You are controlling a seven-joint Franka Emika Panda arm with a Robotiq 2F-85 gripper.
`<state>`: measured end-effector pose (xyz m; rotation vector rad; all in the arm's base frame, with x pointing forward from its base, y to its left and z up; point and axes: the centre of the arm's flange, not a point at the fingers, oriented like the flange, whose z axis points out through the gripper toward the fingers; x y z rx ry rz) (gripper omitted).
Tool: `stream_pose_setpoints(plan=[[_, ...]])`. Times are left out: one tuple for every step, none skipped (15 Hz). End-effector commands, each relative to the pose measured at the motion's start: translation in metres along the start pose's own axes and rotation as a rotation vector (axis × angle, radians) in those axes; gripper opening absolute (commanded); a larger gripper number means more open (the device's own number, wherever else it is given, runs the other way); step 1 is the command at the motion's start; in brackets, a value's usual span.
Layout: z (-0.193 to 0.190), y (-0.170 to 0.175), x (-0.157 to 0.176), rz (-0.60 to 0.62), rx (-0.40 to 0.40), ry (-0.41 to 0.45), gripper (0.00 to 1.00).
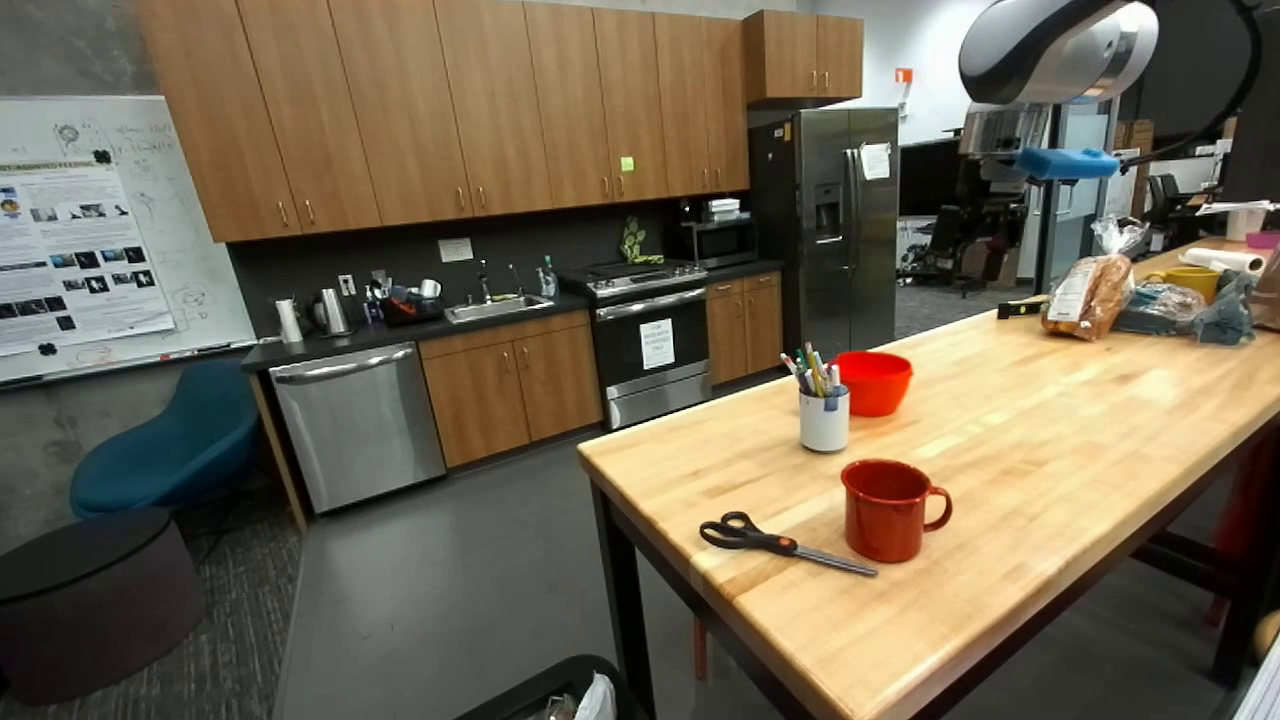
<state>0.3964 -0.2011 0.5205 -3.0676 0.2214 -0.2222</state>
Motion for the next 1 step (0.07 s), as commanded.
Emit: stream_pose_setpoints(plan=[[-0.0029,0.0023,-0.0040,-0.003,0.004,0.005,1.00]])
